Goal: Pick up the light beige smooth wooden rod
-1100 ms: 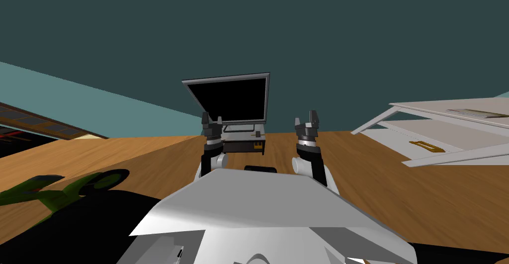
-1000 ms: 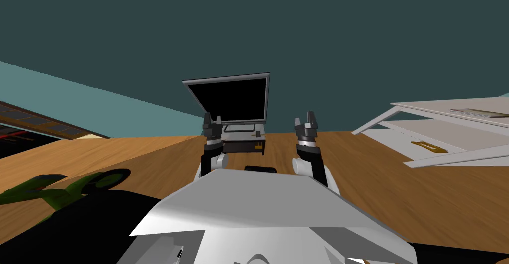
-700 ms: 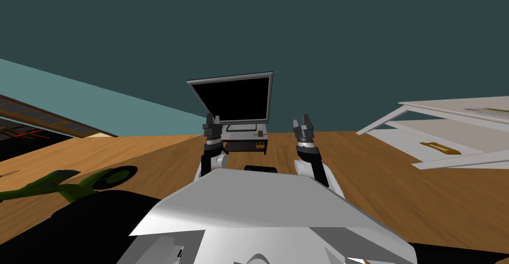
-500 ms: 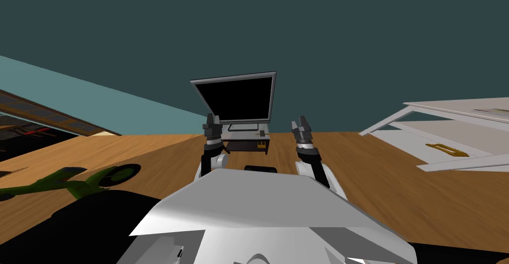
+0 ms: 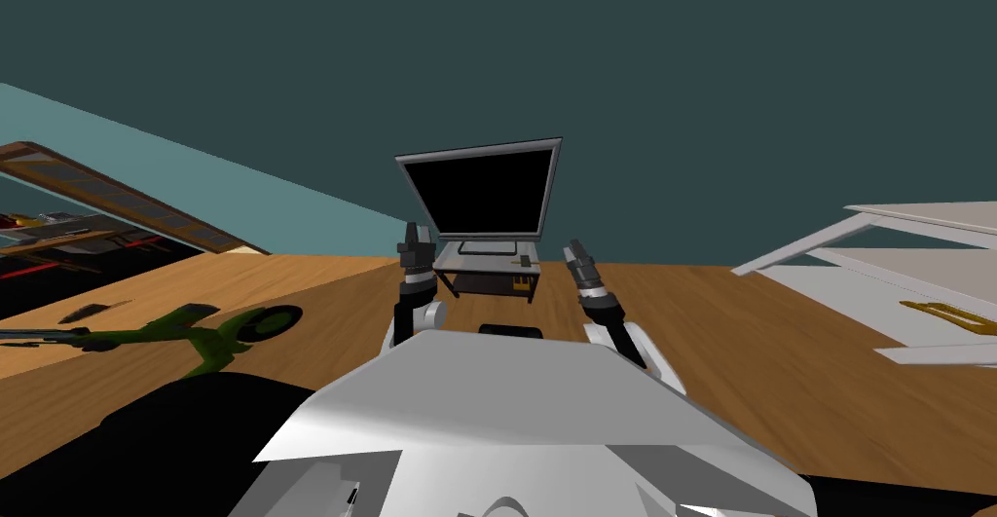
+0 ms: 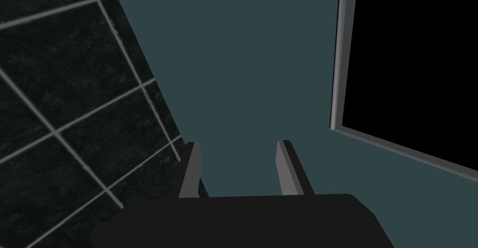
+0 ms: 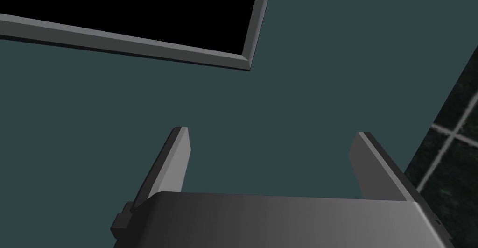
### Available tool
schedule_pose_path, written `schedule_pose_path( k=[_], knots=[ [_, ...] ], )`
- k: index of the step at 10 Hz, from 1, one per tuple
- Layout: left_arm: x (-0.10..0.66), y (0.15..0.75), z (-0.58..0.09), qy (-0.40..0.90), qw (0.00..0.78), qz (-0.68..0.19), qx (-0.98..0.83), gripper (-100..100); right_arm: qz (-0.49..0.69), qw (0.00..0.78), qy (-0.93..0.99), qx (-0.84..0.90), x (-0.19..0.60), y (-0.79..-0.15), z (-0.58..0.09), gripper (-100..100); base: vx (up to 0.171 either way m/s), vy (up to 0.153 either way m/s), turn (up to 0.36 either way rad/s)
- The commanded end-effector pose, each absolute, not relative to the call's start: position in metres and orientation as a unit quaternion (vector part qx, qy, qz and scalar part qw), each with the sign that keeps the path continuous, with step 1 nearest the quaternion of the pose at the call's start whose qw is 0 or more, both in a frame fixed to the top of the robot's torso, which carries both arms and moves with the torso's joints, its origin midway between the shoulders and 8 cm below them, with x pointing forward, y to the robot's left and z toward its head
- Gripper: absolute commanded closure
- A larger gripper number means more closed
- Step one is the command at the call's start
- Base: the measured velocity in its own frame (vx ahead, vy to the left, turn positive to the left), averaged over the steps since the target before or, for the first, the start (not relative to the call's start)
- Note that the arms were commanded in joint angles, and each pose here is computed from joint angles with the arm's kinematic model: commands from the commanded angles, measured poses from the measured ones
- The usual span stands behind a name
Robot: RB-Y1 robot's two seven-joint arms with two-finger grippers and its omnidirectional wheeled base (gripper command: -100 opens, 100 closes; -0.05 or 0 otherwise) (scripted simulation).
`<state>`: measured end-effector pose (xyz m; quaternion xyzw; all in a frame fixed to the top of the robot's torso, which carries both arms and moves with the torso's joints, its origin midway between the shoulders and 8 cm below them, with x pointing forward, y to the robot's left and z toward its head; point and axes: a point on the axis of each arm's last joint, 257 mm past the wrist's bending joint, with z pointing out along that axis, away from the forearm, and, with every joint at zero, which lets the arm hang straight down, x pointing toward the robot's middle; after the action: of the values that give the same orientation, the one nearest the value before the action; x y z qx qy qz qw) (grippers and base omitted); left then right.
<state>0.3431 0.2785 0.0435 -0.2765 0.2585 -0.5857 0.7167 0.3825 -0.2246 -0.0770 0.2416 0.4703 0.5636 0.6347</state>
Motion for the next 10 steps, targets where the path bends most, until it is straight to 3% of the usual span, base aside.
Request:
schedule_pose_path(
  k=[1,10],
  knots=[
    [0.343,0.279,0.044,0.258,0.717,-0.586,-0.276,0,0.557,0.630,0.490,0.229,0.380,-0.222,-0.087,-100,-0.016,0.137,0.065],
    [0.343,0.279,0.044,0.259,0.717,-0.586,-0.276,0,0.481,0.573,0.646,0.151,0.363,-0.226,-0.207,-100,0.007,0.116,0.143]
  ],
)
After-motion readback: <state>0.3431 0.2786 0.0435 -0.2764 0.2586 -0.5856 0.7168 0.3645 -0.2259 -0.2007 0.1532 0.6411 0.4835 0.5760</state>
